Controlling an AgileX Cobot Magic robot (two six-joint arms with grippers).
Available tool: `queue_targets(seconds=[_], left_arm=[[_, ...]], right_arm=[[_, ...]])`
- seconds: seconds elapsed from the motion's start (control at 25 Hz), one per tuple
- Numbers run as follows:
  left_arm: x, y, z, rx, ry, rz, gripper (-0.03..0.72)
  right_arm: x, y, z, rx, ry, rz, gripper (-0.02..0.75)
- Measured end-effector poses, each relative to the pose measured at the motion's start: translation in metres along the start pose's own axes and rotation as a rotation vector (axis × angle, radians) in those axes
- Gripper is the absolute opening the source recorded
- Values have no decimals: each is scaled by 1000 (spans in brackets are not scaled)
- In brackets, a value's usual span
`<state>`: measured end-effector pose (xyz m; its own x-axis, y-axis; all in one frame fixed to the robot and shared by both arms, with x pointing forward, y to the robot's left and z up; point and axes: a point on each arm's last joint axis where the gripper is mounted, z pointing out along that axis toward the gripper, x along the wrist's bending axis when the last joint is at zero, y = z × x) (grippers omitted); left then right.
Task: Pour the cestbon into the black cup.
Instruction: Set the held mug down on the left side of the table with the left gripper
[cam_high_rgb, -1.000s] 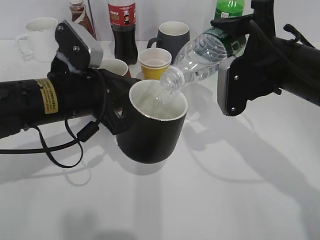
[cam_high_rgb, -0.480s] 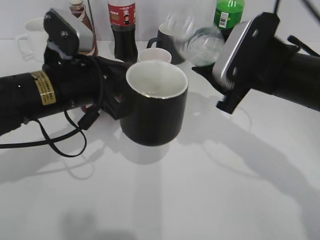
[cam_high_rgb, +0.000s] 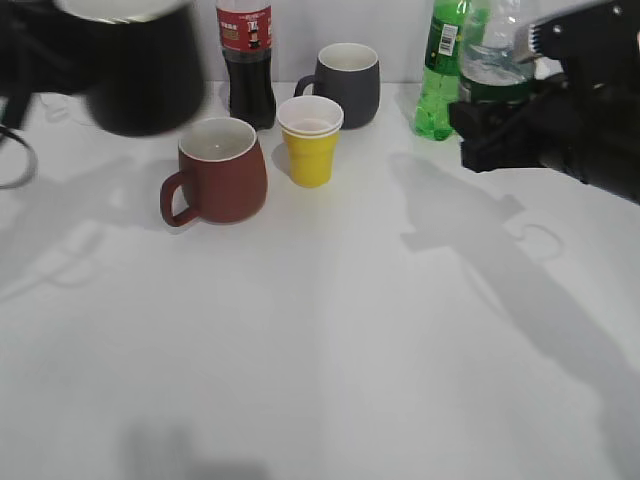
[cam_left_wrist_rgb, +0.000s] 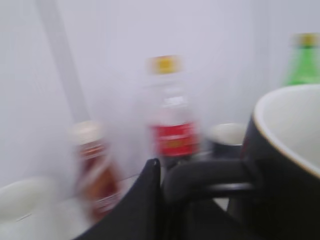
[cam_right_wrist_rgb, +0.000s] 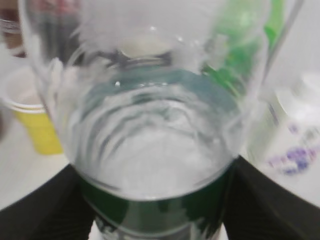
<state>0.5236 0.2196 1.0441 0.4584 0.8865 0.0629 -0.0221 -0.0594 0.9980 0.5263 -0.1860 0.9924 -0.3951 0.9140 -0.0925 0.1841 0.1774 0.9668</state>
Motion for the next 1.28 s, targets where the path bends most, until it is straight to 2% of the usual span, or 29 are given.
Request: queue_targets(seconds=[0.16,0.28,0.4,0.6,0.8,1.04,1.12,1.28], left_arm=[[47,-11,-11,58,183,-33,34],[71,-27,-15,98,261,-56,33],[86,-51,-12,146,294,-90,34],[92,-94,0,170,266,-113,34],[92,-133,6,229,251,-124,34],[93,-152,9,209,262,-155,43],[93,-154,9,206,261,-158,71],[93,-153,9,194,265,-161,213]], right_arm=[[-19,-17,8,49,-61,90,491],[-26,-33,18,52,-90,137,491],[-26,-46,28,22,-92,145,491],[-24,-69,39,36,-90,169,491],[-24,-69,41,-4,-88,189,491],[-23,-66,41,-31,-71,193,491],[-22,-66,41,-31,-64,193,491],[-21,-66,41,-31,-55,193,491]])
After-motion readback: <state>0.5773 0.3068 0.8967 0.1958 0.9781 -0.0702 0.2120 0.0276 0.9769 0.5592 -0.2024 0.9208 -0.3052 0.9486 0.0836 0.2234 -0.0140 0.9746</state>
